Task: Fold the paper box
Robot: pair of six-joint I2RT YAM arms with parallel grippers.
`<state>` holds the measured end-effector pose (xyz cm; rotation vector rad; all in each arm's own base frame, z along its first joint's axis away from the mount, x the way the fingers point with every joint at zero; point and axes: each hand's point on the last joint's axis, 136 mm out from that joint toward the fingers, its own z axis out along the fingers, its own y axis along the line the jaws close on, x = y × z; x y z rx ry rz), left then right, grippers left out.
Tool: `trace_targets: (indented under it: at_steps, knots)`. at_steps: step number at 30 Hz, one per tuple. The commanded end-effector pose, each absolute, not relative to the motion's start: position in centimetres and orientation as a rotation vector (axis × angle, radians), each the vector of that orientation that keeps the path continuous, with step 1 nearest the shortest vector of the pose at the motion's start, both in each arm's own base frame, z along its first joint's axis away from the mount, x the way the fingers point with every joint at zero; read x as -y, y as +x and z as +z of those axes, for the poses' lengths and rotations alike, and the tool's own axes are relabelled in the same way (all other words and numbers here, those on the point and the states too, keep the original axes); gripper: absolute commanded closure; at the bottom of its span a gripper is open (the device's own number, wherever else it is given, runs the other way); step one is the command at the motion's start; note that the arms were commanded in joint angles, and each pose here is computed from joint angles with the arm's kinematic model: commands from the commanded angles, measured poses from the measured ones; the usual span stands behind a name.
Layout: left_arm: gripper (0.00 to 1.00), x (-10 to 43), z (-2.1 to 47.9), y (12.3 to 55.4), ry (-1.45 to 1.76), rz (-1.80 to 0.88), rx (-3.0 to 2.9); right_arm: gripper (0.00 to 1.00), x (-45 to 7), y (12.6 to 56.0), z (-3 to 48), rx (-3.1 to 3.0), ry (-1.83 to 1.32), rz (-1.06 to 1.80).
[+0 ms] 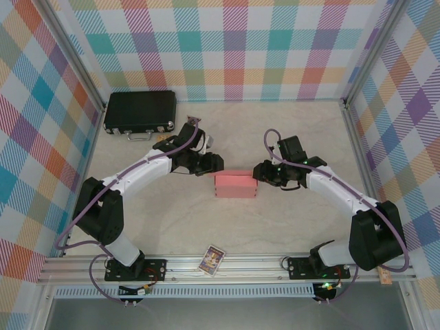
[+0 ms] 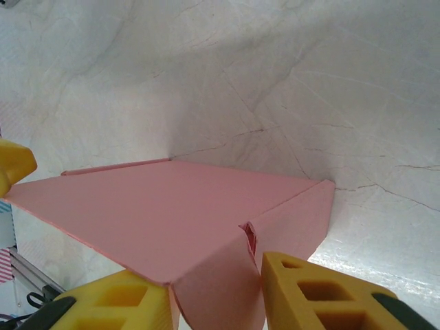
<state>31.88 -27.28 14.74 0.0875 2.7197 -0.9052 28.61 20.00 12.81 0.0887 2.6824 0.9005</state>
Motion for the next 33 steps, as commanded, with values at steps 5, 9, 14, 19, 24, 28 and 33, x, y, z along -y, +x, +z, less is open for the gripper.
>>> trace_targets:
  at_steps: [5,9,14,19,24,28,33]
  knots:
    - [0.46,26.3,15.0,30.9,0.117,-0.819,-2.751,0.64,-19.9,28.6,13.3,-2.658,0.099,0.896]
    - [0.44,26.0,15.6,30.7,0.148,-0.801,-2.748,0.64,-19.9,28.6,13.2,-2.659,0.098,0.891]
    - [0.43,25.8,15.9,30.2,0.167,-0.802,-2.748,0.64,-19.9,28.6,13.2,-2.661,0.093,0.890]
    - [0.40,25.4,16.2,30.0,0.166,-0.787,-2.741,0.64,-19.9,28.5,12.9,-2.668,0.095,0.888]
    - [0.33,25.2,17.3,30.1,0.177,-0.791,-2.690,0.64,-19.9,28.6,12.9,-2.667,0.092,0.895]
    - [0.29,25.3,17.6,29.8,0.199,-0.808,-2.667,0.64,-20.0,28.6,12.8,-2.668,0.090,0.893]
    - [0.27,25.0,16.4,29.5,0.202,-0.783,-2.708,0.65,-20.0,28.6,12.9,-2.666,0.089,0.898]
